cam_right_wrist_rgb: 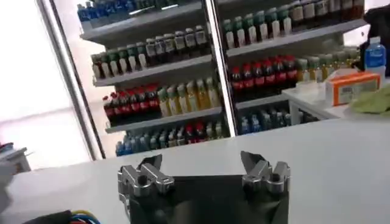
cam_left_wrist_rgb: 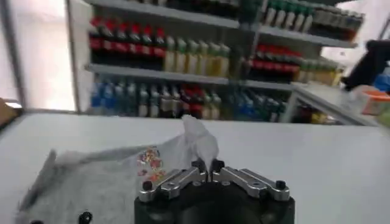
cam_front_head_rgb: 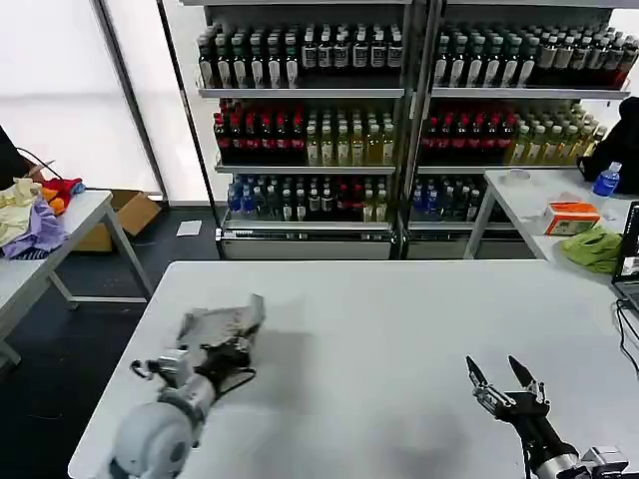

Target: Fold and organize the clothes.

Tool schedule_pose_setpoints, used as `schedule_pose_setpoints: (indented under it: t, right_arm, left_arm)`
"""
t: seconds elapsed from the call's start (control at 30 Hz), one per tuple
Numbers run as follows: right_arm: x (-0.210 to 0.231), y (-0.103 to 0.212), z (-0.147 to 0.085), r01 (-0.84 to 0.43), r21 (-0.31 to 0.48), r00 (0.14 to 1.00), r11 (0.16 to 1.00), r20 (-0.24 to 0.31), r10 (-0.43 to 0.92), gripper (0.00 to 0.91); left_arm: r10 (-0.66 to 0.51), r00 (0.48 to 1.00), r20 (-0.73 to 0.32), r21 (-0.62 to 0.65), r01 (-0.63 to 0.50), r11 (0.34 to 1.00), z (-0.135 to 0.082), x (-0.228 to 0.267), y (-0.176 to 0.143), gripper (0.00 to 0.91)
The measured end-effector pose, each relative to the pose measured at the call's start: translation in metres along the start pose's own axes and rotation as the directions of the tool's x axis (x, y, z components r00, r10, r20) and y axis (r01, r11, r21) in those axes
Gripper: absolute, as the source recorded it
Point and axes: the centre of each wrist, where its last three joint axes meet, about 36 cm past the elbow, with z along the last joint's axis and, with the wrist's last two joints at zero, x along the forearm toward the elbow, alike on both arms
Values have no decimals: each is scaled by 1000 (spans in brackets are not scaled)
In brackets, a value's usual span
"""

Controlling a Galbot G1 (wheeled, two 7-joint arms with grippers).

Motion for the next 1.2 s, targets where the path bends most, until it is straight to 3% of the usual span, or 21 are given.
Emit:
schedule_pose_setpoints:
  t: [0.03,0.07,0.1,0.13,0.37,0.6,1.2]
  right_arm:
    - [0,2,-1,-2,4,1000,1000,-4,2,907]
    - [-1,4,-2,-4,6,1000,1000,-10,4,907]
    - [-1,6,-4,-8,8,1000,1000,-17,8,907]
    - [-2,9,-6,-10,9,1000,1000,-25,10,907]
    - [-22,29,-16,-3,4,995,1000,-104,3,907]
    - [-68,61,-16,74,-44,982,996,-171,-80,907]
    - [-204,143,0,303,-143,895,942,-298,-333,907]
  left_arm:
    - [12,1000,-6,7,-12,1000,2,-7,-7,30]
    - [23,1000,-12,12,-23,1000,3,-14,-13,322]
    - [29,999,-16,17,-29,999,4,-22,-19,816]
    - [29,999,-16,19,-29,999,4,-29,-24,907]
    - [47,999,5,39,-47,998,-8,-52,-41,907]
    - [62,997,54,25,-64,998,-24,-35,-37,907]
    - [-80,985,156,37,75,997,-41,46,17,907]
